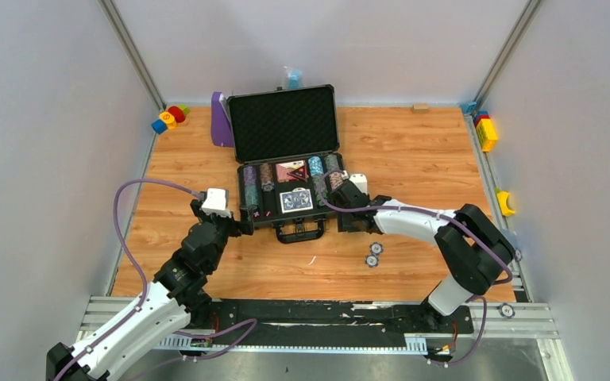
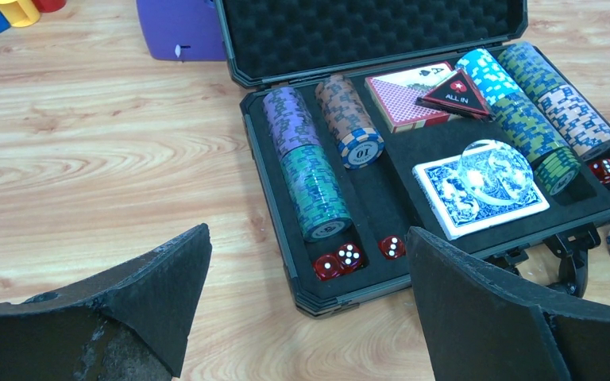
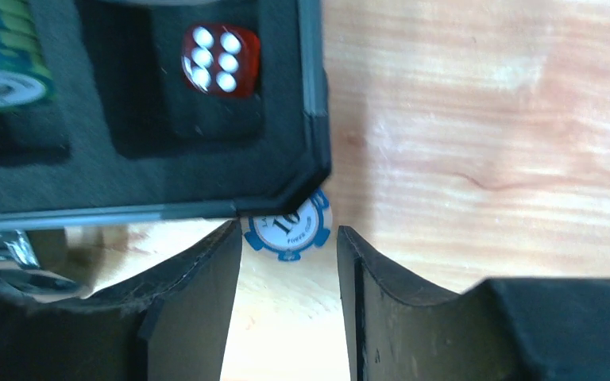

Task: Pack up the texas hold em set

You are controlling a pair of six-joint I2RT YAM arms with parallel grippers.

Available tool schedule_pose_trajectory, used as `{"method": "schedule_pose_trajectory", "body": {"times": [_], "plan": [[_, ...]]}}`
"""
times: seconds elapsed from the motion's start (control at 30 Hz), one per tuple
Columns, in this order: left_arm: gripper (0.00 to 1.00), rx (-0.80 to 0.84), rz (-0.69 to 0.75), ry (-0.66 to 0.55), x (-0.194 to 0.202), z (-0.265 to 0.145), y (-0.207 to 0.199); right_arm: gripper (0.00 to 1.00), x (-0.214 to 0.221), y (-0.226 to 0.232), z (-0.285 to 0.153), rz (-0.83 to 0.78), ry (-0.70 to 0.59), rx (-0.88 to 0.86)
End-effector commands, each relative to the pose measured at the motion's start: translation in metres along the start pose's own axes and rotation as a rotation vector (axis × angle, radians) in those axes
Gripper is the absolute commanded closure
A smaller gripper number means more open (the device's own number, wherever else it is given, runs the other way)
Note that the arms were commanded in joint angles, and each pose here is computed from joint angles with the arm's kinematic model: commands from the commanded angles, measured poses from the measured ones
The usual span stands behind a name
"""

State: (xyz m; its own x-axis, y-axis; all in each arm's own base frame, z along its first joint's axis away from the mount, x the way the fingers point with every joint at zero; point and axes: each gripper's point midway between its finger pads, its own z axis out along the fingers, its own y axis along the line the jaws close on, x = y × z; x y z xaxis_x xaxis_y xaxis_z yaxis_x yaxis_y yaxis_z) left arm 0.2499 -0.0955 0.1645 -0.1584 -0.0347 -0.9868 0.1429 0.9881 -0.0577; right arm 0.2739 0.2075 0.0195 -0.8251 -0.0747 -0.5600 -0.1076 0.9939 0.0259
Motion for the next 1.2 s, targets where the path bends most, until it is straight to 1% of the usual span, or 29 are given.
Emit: {"method": "schedule_pose_trajectory", "body": {"times": [0.0, 0.2, 0.4, 0.6, 0.63, 0.67, 0.73, 0.77, 0.83, 0.9, 1.03, 1.17], "plan": [[0.0, 0.008, -0.036, -0.041, -0.01, 0.001, -0.003, 0.52, 0.018, -0.022, -0.02, 0.039, 0.059, 0.064], [0.0, 0.011, -0.036, -0.04, -0.01, 0.001, -0.004, 0.52, 0.02, -0.03, -0.04, 0.069, 0.054, 0.066], [0.0, 0.013, -0.037, -0.041, -0.01, 0.001, -0.004, 0.52, 0.006, -0.029, -0.055, 0.084, 0.011, 0.041], [0.0, 0.014, -0.036, -0.041, -0.01, 0.001, -0.004, 0.52, -0.011, -0.022, -0.054, 0.068, -0.022, 0.038], [0.0, 0.014, -0.037, -0.041, -0.011, 0.001, -0.004, 0.5, -0.014, -0.021, -0.052, 0.064, -0.025, 0.035], [0.0, 0.013, -0.035, -0.04, -0.01, 0.001, -0.004, 0.44, -0.015, -0.018, -0.05, 0.06, -0.027, 0.027], [0.0, 0.014, -0.036, -0.04, -0.01, 0.001, -0.004, 0.28, -0.018, -0.012, -0.045, 0.056, -0.028, 0.01], [0.0, 0.014, -0.036, -0.04, -0.01, 0.001, -0.004, 0.24, -0.019, -0.009, -0.042, 0.053, -0.026, 0.002], [0.0, 0.015, -0.036, -0.04, -0.01, 0.001, -0.004, 0.24, -0.02, -0.004, -0.034, 0.05, -0.023, -0.012], [0.0, 0.015, -0.035, -0.039, -0.01, 0.001, -0.004, 0.28, -0.021, 0.0, -0.026, 0.042, -0.022, -0.022], [0.0, 0.016, -0.034, -0.04, -0.01, 0.001, -0.004, 0.31, -0.024, 0.003, -0.01, 0.021, -0.049, -0.029], [0.0, 0.017, -0.036, -0.042, -0.011, 0.0, -0.005, 0.32, -0.025, 0.001, 0.004, 0.011, -0.066, -0.026]]}}
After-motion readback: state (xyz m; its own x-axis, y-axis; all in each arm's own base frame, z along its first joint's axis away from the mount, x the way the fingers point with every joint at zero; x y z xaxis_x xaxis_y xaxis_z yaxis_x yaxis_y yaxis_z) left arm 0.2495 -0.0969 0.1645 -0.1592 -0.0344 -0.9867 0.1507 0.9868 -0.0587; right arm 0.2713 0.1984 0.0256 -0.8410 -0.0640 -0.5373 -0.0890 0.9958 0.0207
